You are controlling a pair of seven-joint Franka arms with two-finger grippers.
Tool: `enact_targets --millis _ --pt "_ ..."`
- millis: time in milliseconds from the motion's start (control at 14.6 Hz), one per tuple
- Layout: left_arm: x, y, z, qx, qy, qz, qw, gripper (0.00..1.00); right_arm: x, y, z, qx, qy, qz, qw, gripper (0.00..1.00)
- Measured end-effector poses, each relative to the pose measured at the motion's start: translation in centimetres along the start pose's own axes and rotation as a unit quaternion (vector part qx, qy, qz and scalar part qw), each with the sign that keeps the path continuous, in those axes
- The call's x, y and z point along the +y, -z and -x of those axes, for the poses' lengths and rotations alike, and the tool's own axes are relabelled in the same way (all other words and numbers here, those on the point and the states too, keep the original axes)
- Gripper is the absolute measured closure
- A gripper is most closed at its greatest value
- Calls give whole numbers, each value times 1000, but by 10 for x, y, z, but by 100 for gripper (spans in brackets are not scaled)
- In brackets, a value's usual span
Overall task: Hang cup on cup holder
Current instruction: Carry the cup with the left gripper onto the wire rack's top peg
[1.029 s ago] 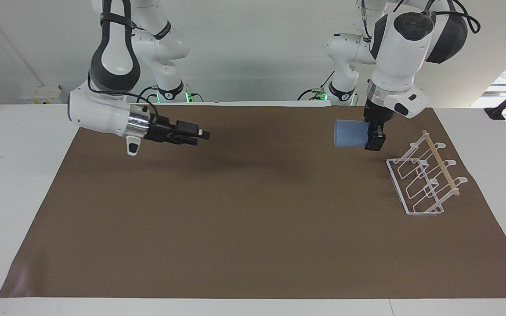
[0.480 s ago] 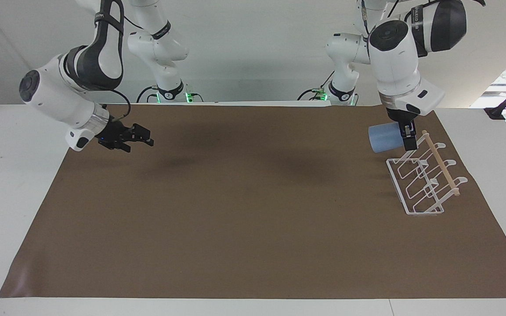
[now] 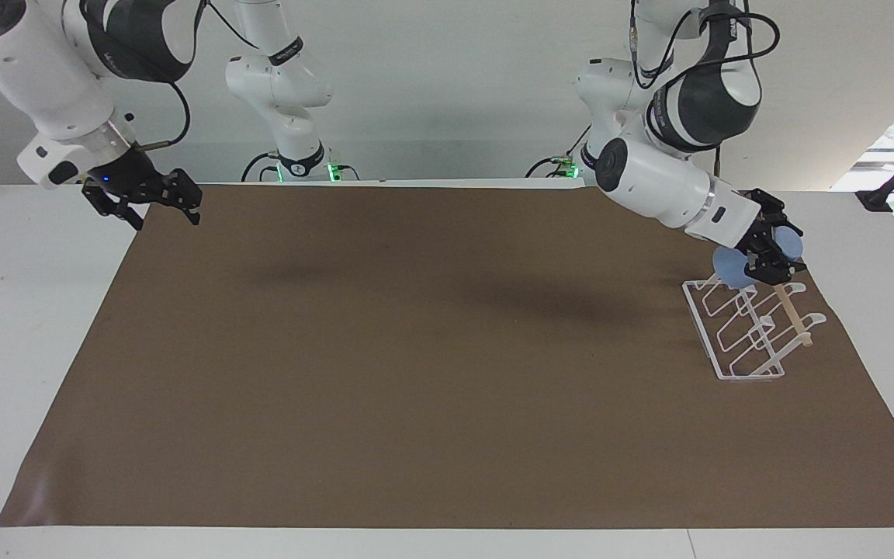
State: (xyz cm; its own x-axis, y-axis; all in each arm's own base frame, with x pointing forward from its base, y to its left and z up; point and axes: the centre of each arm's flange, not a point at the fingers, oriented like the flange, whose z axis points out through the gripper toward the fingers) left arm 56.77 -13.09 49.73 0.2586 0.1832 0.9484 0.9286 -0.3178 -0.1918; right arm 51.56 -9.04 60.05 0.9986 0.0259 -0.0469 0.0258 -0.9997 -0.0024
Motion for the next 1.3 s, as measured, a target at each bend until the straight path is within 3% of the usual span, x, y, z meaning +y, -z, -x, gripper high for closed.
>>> enact_targets --millis 137,274,480,617,891,1303 --pt "12 -11 17 40 11 -6 999 39 1 26 9 -10 -7 10 1000 0" --pt "25 -26 47 59 22 -17 998 39 3 49 17 -16 -9 27 999 0" --pt "43 -46 92 93 17 -27 995 39 -1 47 15 -27 -3 46 999 0" --pt "47 -56 97 107 16 -31 994 39 -9 41 10 -37 5 47 998 0" --pt "48 -70 87 105 25 -36 994 39 -12 36 12 -60 7 43 997 0" --pt "51 -70 96 76 24 -27 996 39 -15 40 13 -60 9 43 997 0"
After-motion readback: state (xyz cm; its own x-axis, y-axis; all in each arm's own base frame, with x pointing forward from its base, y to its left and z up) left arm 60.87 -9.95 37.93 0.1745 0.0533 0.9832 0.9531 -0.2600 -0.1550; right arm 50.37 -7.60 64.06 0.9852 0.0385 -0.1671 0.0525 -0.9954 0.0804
